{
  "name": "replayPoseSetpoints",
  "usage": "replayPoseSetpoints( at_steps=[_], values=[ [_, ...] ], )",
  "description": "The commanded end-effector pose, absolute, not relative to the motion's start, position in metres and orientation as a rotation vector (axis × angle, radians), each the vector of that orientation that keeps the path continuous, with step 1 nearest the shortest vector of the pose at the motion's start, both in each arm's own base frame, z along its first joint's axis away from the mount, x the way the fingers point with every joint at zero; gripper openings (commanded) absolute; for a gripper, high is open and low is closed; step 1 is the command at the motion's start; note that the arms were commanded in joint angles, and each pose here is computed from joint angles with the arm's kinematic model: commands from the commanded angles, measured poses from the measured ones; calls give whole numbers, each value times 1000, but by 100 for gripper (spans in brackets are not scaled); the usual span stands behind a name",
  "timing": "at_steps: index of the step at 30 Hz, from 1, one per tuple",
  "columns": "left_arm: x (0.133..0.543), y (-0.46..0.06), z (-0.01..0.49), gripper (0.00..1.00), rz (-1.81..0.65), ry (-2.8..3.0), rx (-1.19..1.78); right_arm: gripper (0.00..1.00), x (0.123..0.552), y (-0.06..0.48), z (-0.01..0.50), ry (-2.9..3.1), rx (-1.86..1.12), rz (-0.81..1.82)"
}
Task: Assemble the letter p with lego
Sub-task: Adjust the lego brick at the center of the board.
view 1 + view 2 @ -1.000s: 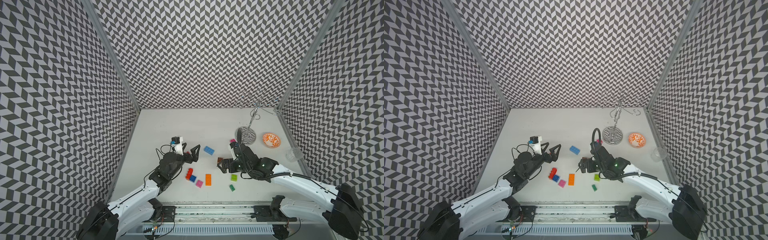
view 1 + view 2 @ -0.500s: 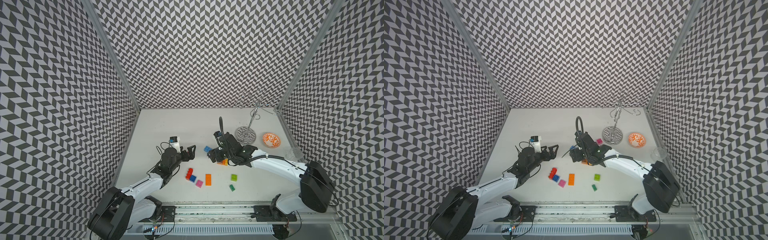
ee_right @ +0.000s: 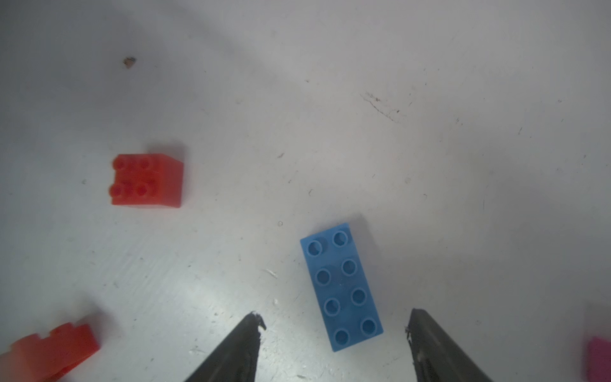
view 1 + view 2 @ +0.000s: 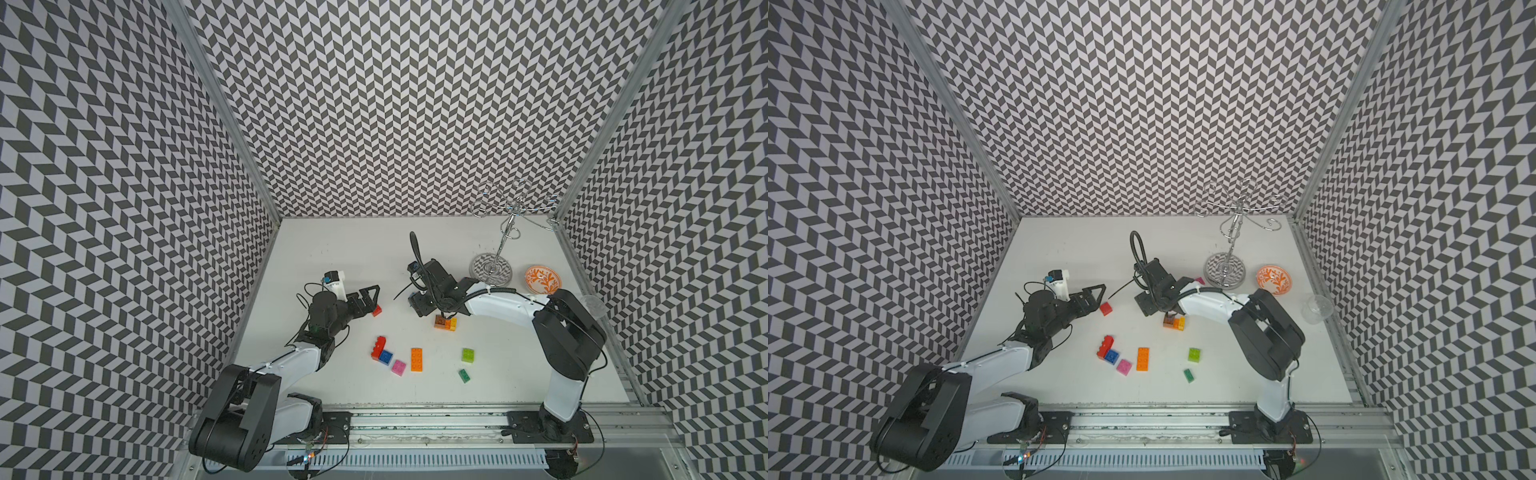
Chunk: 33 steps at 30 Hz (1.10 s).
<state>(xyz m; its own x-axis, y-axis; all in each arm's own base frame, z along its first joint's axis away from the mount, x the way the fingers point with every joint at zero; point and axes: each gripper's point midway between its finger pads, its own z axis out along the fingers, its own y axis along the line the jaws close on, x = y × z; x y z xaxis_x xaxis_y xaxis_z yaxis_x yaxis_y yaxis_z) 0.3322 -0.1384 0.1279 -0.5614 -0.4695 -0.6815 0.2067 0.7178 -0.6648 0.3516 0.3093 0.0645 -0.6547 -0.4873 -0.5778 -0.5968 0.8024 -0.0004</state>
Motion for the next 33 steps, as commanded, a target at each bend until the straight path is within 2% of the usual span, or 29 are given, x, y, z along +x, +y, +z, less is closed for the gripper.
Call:
replayPoseSetpoints(
  at_steps=[1, 4, 18, 22, 25, 28, 33],
  values=[
    [328, -146, 135, 100, -977, 1947, -160, 69, 364, 308, 59, 2402, -822, 288],
    [327, -148, 137, 100, -995, 1937, -147, 66, 366, 305, 51, 2422, -822, 310],
    [322, -154, 144, 100, -1041, 1907, -104, 64, 364, 314, 40, 2413, -865, 370],
    [321, -156, 148, 100, -1054, 1892, -85, 40, 361, 318, 38, 2419, -877, 393],
    [318, -157, 154, 100, -1063, 1872, -68, 26, 355, 319, 48, 2412, -868, 434],
    [314, -157, 162, 100, -1071, 1841, -48, 21, 348, 323, 75, 2377, -836, 520],
    [299, -163, 190, 100, -1134, 1746, 35, 20, 322, 340, 137, 2270, -810, 823]
  ],
)
